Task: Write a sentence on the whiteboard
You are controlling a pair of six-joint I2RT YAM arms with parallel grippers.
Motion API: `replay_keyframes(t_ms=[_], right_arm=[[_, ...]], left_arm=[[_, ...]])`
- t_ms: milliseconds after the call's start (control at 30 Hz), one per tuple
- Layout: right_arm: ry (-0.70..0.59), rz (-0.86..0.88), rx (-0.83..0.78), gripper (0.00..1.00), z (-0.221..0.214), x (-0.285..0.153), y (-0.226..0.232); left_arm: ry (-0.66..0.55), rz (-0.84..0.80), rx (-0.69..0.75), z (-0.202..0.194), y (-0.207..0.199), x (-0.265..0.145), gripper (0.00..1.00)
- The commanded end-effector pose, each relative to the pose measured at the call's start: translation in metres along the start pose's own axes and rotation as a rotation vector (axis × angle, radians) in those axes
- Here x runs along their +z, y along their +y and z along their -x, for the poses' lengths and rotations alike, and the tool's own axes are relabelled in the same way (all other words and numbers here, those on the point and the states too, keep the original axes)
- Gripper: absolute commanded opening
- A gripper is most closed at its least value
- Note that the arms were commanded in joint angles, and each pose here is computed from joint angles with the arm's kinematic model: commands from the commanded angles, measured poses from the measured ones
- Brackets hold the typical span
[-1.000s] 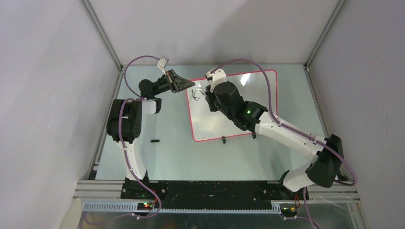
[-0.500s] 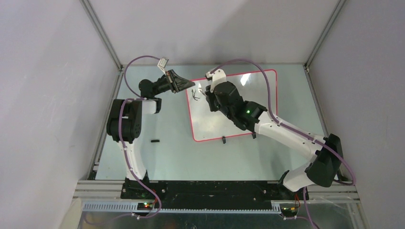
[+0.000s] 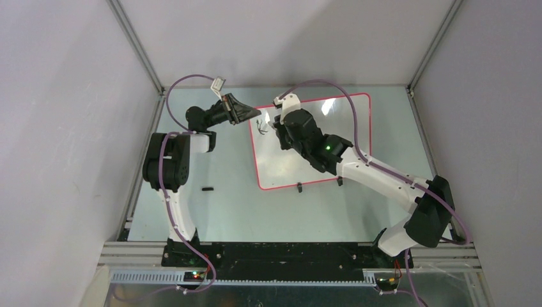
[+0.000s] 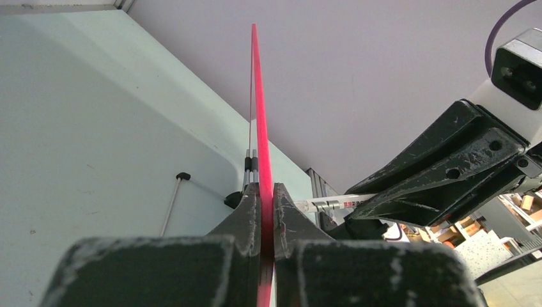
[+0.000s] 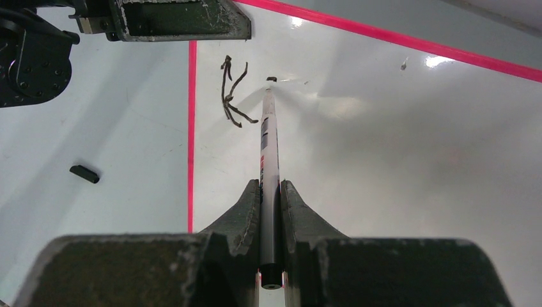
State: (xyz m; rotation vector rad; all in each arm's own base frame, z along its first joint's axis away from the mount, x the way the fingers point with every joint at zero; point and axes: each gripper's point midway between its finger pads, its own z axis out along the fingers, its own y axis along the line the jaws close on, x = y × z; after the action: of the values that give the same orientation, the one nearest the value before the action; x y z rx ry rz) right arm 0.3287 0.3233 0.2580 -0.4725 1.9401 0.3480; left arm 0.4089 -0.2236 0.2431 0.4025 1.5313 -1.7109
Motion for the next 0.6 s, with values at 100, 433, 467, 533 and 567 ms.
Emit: replay_keyframes(t_ms=[100,433,467,533,567], right_arm=[[-0.031,-0.010,0.018,0.00,0.0098,0.0021,-0.0051],[-0.021,0.012,0.020,0.00,0.0074,0.0030,-0.0017],[-0.020,0.011,0.020,0.00,0.0071,0.0032,-0.0019],[-0.015,0.012,0.019,0.00,0.0059,0.0042,-0.0012],[-0.013,0.010,0.018,0.00,0.0063,0.0046,-0.0015]], left_arm=[[0.022,-0.084,0.125,0.0051,-0.0363,0.0111,0.00],[0.024,-0.085,0.126,0.0047,-0.0369,0.0110,0.00],[0.024,-0.085,0.126,0.0050,-0.0370,0.0111,0.00],[0.023,-0.085,0.128,0.0054,-0.0372,0.0109,0.00],[0.023,-0.085,0.127,0.0052,-0.0368,0.0109,0.00]])
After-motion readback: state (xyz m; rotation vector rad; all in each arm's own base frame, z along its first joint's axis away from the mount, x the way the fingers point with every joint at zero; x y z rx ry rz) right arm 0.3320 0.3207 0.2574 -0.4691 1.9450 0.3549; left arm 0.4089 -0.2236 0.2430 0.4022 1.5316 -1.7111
